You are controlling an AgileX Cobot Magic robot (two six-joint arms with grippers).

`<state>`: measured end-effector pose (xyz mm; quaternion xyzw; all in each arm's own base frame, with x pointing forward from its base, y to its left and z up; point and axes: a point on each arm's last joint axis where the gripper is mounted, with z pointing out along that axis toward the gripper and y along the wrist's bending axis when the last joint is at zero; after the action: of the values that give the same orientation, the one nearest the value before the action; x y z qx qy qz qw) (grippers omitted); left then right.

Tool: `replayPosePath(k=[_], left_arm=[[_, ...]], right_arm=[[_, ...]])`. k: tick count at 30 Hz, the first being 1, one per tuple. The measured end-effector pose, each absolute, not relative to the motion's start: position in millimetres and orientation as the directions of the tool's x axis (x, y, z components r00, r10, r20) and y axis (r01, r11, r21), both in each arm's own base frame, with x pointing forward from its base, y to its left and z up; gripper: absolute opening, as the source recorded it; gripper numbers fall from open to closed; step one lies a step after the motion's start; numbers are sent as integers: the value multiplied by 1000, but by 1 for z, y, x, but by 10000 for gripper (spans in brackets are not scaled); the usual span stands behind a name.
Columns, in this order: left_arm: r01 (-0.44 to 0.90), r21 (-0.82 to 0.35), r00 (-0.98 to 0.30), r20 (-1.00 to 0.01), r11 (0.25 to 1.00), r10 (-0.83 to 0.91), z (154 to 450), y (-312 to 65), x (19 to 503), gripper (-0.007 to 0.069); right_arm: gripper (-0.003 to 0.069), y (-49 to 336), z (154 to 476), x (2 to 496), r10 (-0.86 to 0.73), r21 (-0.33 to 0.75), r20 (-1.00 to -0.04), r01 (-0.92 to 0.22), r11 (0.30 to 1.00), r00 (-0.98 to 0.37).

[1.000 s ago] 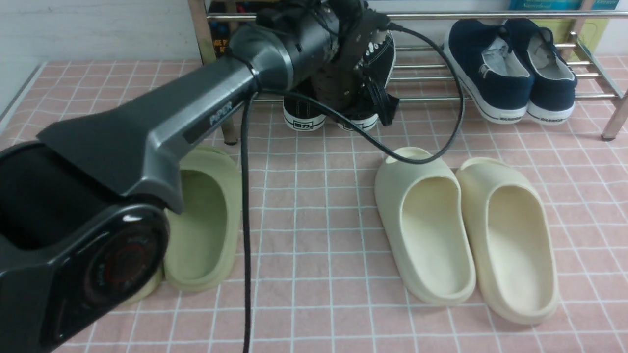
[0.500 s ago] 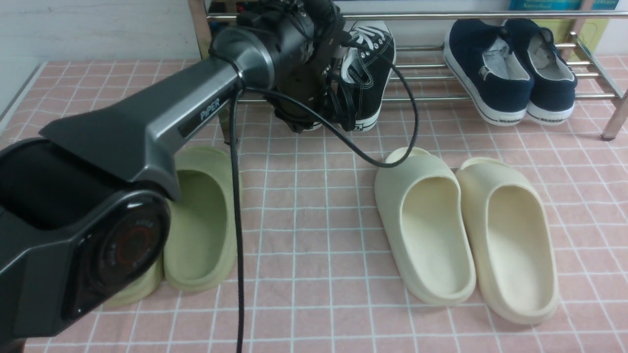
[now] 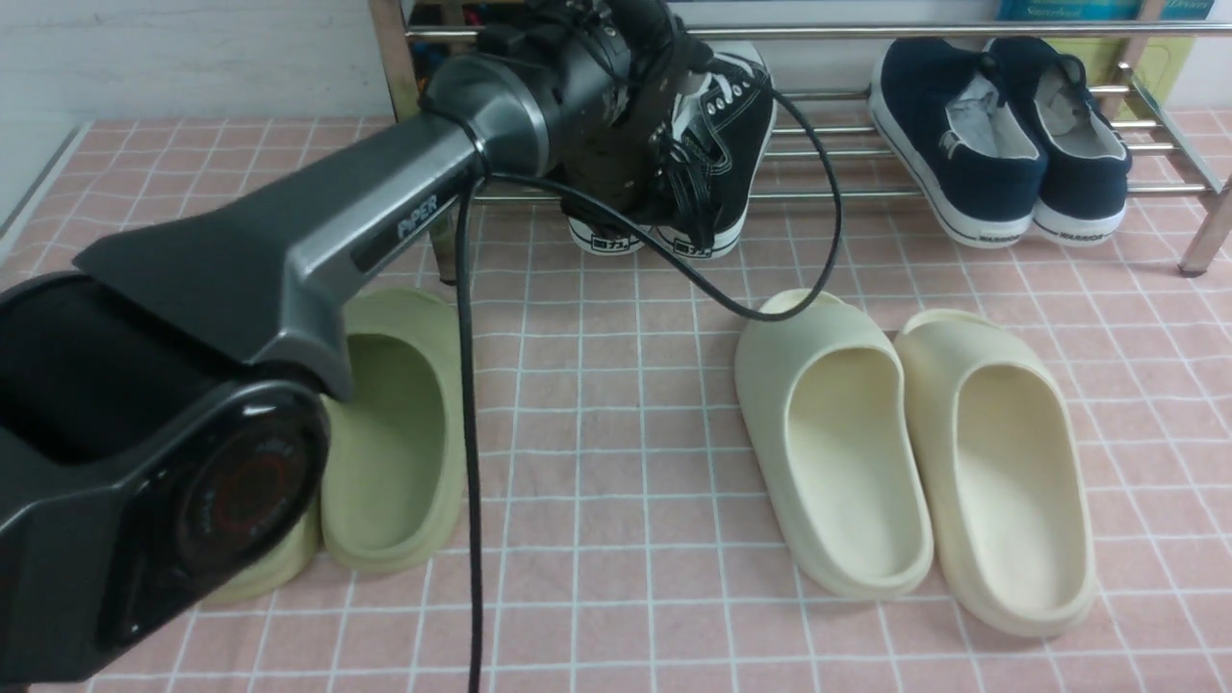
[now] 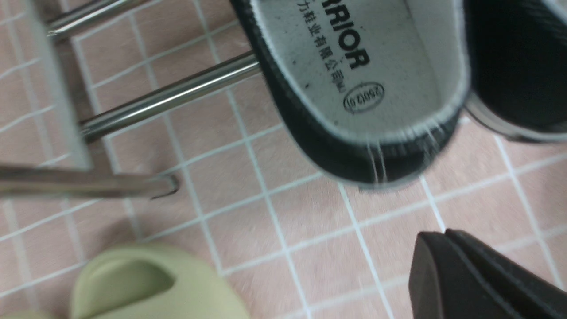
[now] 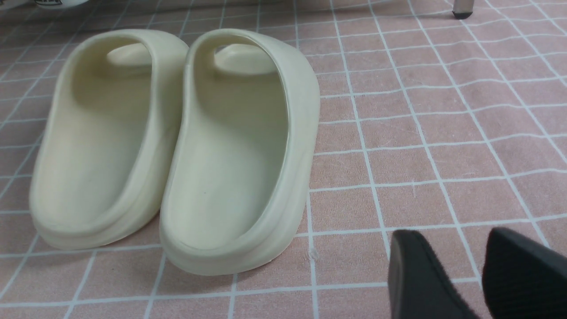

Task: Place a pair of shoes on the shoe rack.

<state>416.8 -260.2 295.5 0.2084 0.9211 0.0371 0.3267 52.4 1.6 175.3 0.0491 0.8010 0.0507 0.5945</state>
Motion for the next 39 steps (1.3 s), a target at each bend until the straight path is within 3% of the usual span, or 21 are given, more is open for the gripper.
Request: replayPosePath(k=[3,4,8,12,15,19,22,25,30,39], left_arm=[[363,207,-672,-617,909,409,329,-255,398,20],[360,193,-629,-672,913,391,370,-248,378,20],[350,148,-525,-787,925,325,444,-211,322,22],[345,102,-421,-872,933,251,474,-168,264,23],[377,57,-345,-918,924,197,456,-136,217,23],[425,-17,-267,-958,905,108,403,-106,169,23],[446,-88,-293,-955,891,53,353,-85,142,23],[376,-128,-338,-941,918,7,310,-68,122,22],[367,-94,-292,-956,925,19,273,-46,96,23],[341,-41,-155,-988,939,13,249,-18,67,25]], right_arm=[[239,2,175,52,139,140,-947,18,990,-288],[239,2,175,52,139,140,-947,18,990,-288],[239,2,175,52,139,140,-947,18,990,-288],[239,2,175,52,139,140,-947,18,990,-288],[239,2,175,52,139,140,-947,18,990,-288],[239,2,175,52,139,140,-947,18,990,-288],[239,2,175,52,139,140,-947,18,990,-288],[239,2,175,52,139,140,-947,18,990,-288],[239,2,175,52,139,140,-947,18,990,-288],[239,2,175,52,139,140,-947,18,990,-288]])
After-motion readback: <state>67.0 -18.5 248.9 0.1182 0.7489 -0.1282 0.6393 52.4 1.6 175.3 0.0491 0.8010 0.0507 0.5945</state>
